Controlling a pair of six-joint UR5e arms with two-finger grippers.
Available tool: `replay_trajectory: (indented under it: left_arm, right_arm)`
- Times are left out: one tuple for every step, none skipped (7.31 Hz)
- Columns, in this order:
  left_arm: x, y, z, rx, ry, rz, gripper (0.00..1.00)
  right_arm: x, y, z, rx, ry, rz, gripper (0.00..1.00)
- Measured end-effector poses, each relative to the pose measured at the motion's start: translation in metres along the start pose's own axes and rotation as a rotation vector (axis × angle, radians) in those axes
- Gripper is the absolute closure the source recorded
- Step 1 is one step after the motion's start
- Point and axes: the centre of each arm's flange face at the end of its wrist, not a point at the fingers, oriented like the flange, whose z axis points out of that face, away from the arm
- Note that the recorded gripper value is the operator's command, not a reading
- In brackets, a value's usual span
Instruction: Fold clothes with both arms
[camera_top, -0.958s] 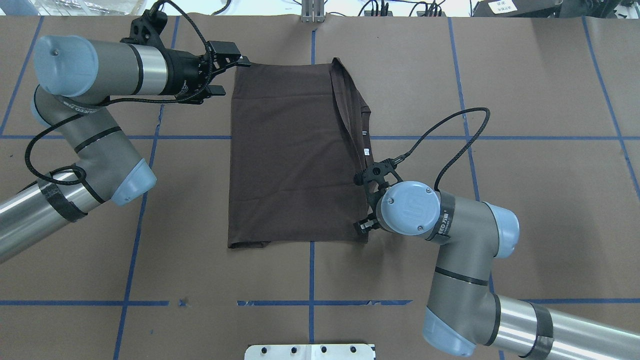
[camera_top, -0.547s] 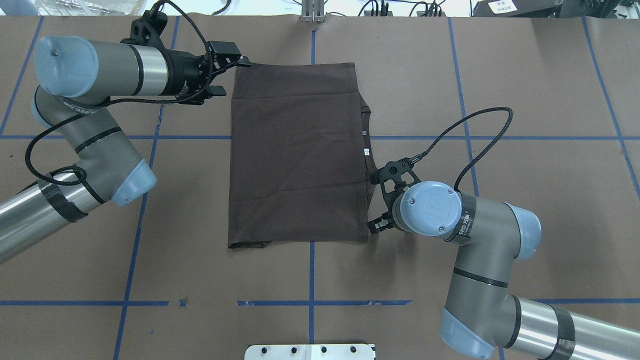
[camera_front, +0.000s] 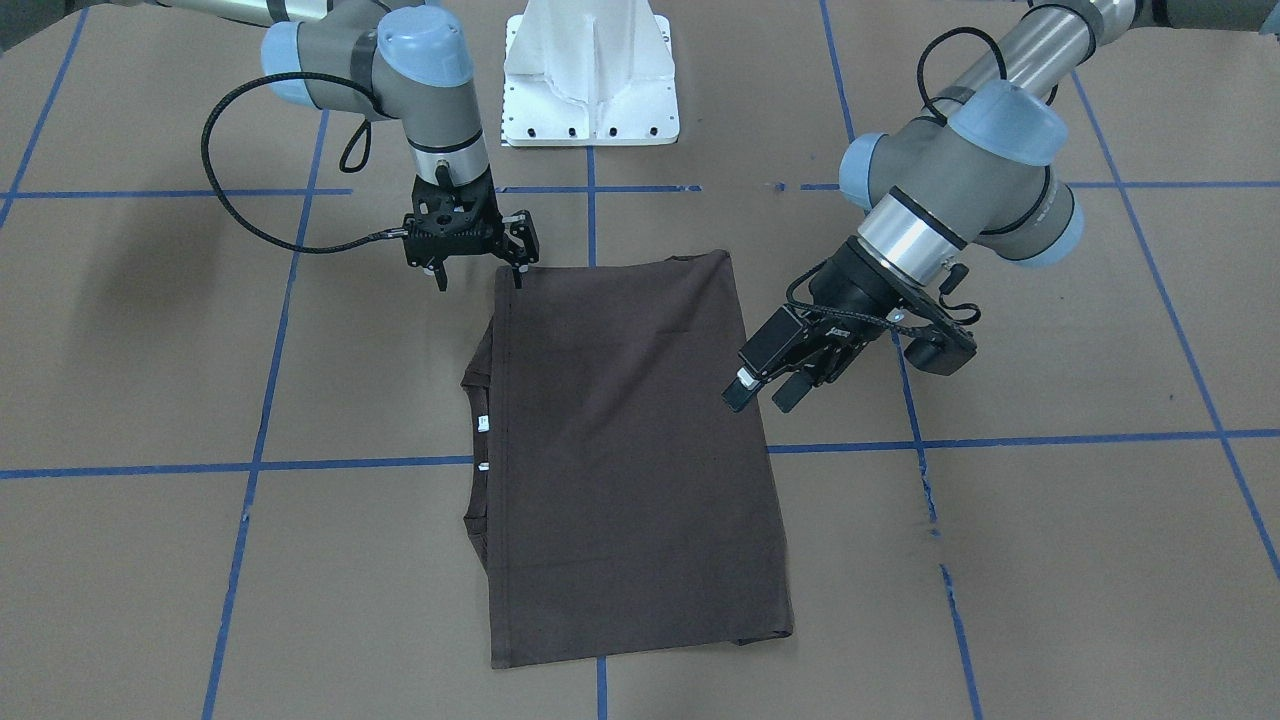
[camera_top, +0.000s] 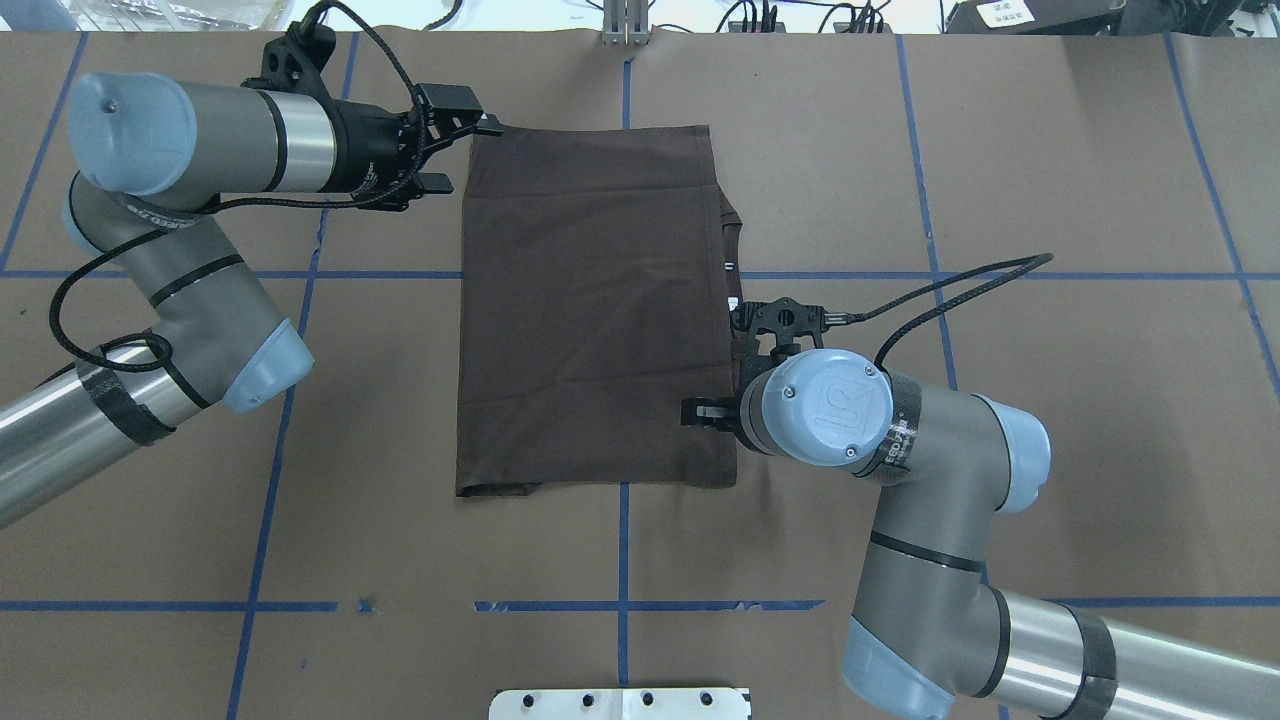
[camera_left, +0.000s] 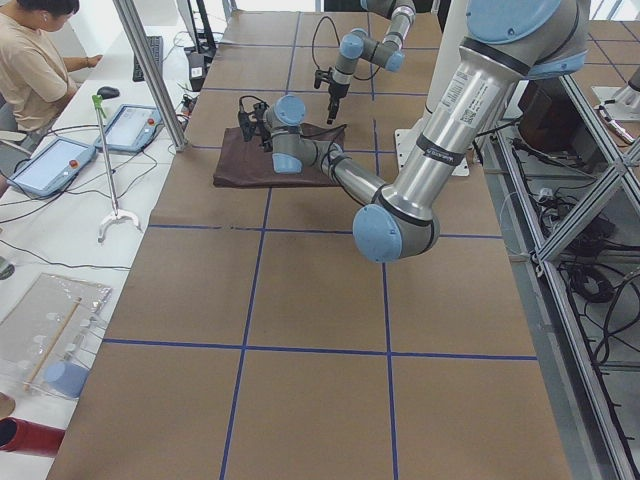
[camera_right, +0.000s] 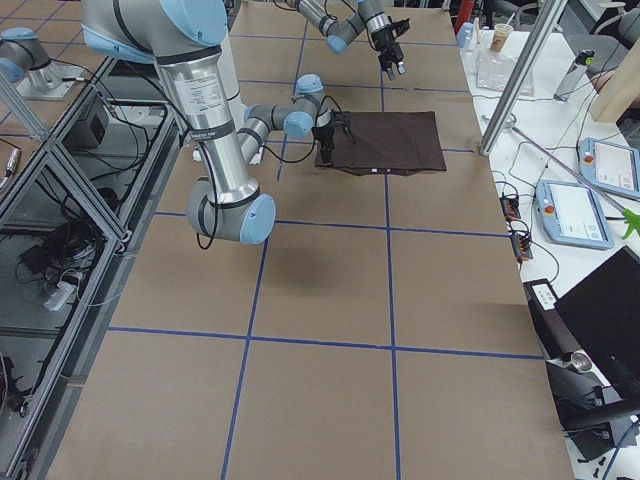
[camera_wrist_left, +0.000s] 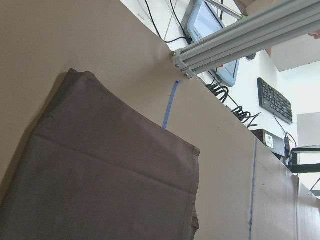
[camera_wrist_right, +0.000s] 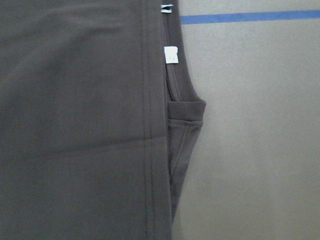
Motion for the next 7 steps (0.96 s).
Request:
replay_trajectory:
  left_arm:
    - [-0.002, 0.0, 0.0, 0.0, -0.004, -0.001, 0.0]
    - [-0.004, 0.0, 0.001, 0.0, -0.009, -0.008, 0.0]
    - [-0.007, -0.001, 0.001, 0.001, -0.014, -0.016, 0.0]
    - [-0.008, -0.001, 0.003, 0.002, -0.02, -0.022, 0.0]
    - [-0.01, -0.001, 0.005, 0.006, -0.029, -0.029, 0.0]
    - [-0.011, -0.001, 0.006, 0.006, -0.033, -0.032, 0.0]
    - [-0.012, 0.0, 0.006, 0.006, -0.034, -0.035, 0.0]
  right_arm:
    - [-0.004, 0.009, 0.001, -0.009, -0.003, 0.168, 0.25]
    - [-0.007, 0.024, 0.004, -0.024, -0.001, 0.293, 0.27]
    - [-0.012, 0.037, 0.007, -0.039, -0.005, 0.381, 0.27]
    - [-0.015, 0.044, 0.012, -0.049, -0.024, 0.446, 0.27]
    - [-0.017, 0.045, 0.022, -0.054, -0.043, 0.49, 0.27]
    - [-0.018, 0.043, 0.028, -0.053, -0.054, 0.513, 0.27]
    - [-0.019, 0.038, 0.03, -0.05, -0.062, 0.524, 0.27]
